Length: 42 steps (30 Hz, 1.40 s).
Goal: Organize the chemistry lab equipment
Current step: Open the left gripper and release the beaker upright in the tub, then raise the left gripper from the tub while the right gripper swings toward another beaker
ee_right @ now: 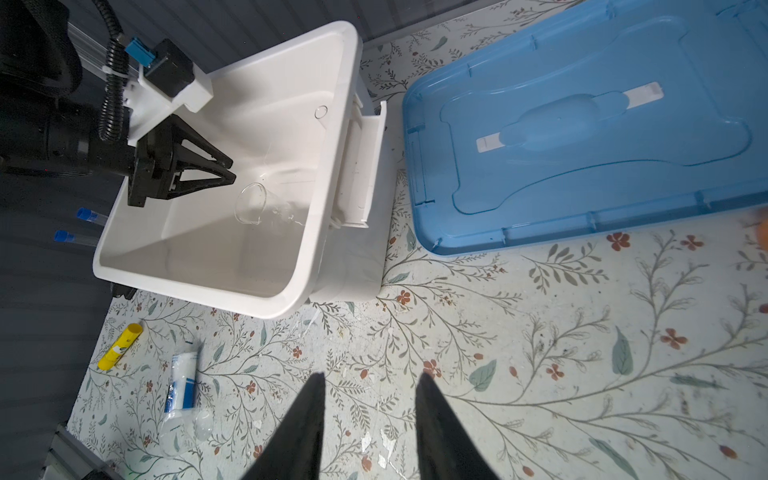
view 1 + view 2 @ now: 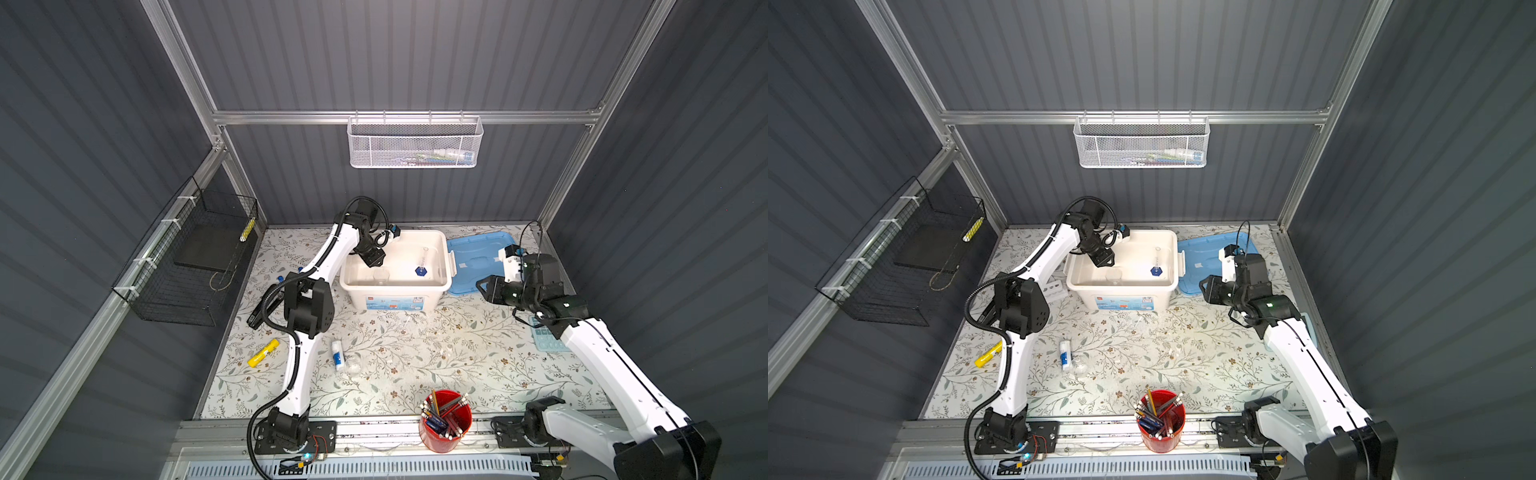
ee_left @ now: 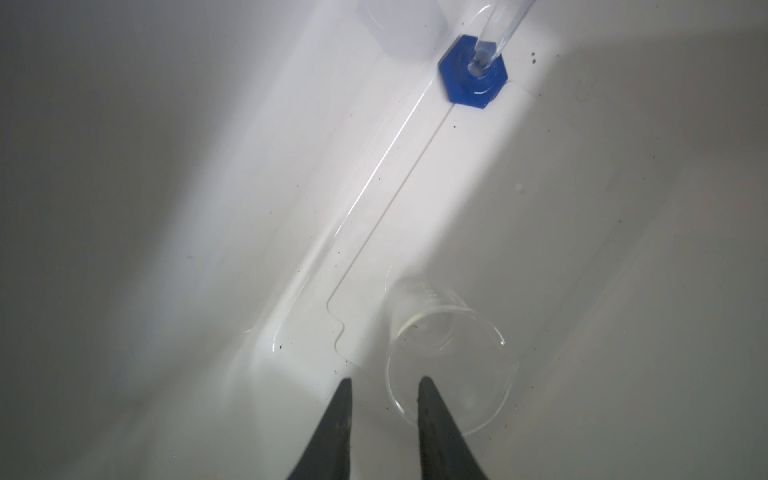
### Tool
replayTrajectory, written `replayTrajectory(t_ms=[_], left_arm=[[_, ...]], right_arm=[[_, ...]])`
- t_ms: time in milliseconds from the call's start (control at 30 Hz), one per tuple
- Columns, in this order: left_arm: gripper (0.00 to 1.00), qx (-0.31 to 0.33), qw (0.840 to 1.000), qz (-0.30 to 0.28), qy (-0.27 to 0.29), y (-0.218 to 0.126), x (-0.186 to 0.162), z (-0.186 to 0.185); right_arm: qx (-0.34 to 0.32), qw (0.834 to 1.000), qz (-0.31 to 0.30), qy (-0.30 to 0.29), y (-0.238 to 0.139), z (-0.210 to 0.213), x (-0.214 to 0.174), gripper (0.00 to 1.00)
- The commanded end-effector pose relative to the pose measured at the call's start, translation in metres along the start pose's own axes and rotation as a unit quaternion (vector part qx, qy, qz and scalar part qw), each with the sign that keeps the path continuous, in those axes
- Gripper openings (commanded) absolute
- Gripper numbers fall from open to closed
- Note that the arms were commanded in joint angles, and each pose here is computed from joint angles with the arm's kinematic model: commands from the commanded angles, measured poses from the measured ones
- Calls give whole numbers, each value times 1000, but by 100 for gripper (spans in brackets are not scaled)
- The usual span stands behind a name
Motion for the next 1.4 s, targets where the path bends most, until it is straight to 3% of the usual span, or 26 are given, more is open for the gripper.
replayTrajectory(t_ms=[0,300,733,867,1133,1300,1367], left_arm=[[29,6,1000,-21,14,-26,12,-5],[28,39,998,-38,25,-50,19,-3],[29,99,988,-117,33,-125,37,-15],[28,153,976,-155,23,-157,34,-23],[36,281,927,-244,-39,-238,8,-56],[37,312,911,-250,-104,-258,-27,-84],[38,303,913,-238,-135,-250,-45,-98]], right_arm=[[2,1000,-7,-2,-6,2,2,38],[2,1000,-9,-4,-8,3,2,38],[3,1000,-12,-8,-13,6,4,38],[0,1000,-13,-20,-16,8,4,39],[-12,998,-16,-58,-27,24,5,40],[-9,996,-13,-84,-29,42,2,41],[-11,995,-6,-101,-28,50,0,41]])
Point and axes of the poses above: each gripper's point midway between its finger pads, its own y axis out along the fingers, its own z axis along the line the jaws close on, x = y × z, the point moved 4 cm from there along -y, back along the fingers, and after that the axes turned 13 degrees about y, right-handed, at the moved point
